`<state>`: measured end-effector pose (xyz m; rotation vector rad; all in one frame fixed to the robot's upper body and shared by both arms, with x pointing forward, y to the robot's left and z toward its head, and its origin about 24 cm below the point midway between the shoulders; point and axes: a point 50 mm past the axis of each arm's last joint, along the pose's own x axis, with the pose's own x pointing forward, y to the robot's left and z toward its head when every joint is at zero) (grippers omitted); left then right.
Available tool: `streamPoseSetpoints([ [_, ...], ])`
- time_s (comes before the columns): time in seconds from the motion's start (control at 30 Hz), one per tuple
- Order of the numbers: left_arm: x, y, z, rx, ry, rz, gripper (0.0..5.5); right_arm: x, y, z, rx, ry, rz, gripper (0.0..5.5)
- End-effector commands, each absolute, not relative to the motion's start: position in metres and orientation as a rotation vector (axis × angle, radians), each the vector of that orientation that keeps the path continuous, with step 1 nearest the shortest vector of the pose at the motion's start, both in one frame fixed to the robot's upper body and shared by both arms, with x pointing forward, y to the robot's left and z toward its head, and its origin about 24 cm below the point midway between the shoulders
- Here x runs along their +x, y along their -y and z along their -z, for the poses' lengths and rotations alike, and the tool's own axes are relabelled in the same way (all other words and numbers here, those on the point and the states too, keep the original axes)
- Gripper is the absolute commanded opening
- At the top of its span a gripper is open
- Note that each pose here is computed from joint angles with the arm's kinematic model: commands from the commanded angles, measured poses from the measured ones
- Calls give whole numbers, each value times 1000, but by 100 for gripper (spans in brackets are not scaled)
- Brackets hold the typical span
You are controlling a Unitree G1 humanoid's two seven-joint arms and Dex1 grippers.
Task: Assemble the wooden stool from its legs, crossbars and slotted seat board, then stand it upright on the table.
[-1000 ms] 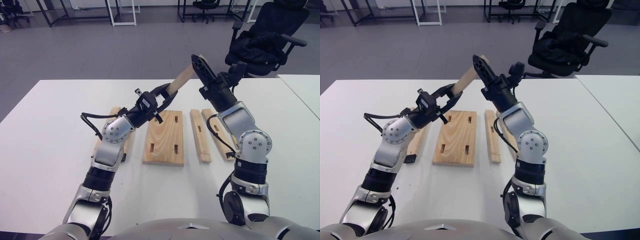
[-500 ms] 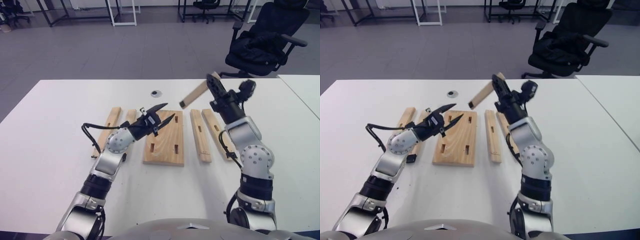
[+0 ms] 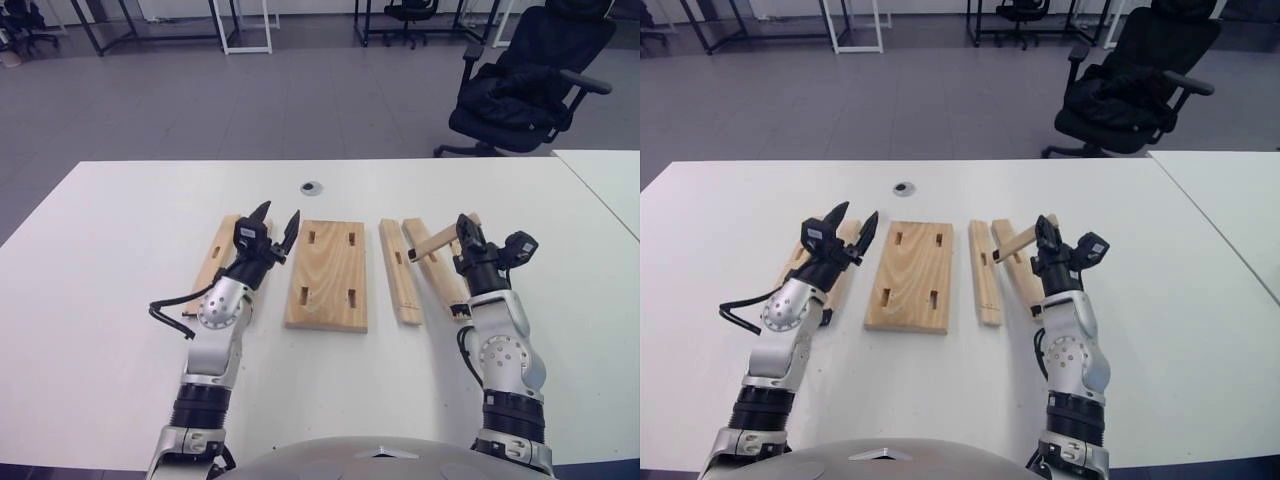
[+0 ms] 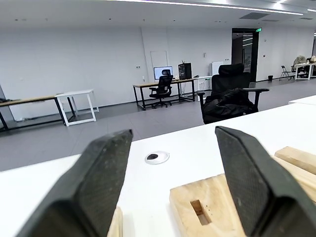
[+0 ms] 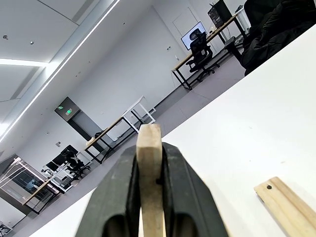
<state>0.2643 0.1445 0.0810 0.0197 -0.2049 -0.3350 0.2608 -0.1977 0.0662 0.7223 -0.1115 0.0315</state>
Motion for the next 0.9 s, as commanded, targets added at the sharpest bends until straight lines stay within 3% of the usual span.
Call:
streamPoseSetpoints([
  [0.03, 259, -140, -79, -39, 181, 322, 307, 265, 195, -68, 749, 136, -39, 41],
  [0.63, 258, -133, -70, -66, 139, 317, 307, 267, 175, -49, 672, 70, -46, 41],
  [0.77, 257, -135, -69, -63, 136, 309, 307, 263, 177, -48, 495, 32, -59, 41],
  [0.9, 257, -134, -69, -60, 134, 304, 307, 257, 148, -28, 260, -76, -101, 41],
])
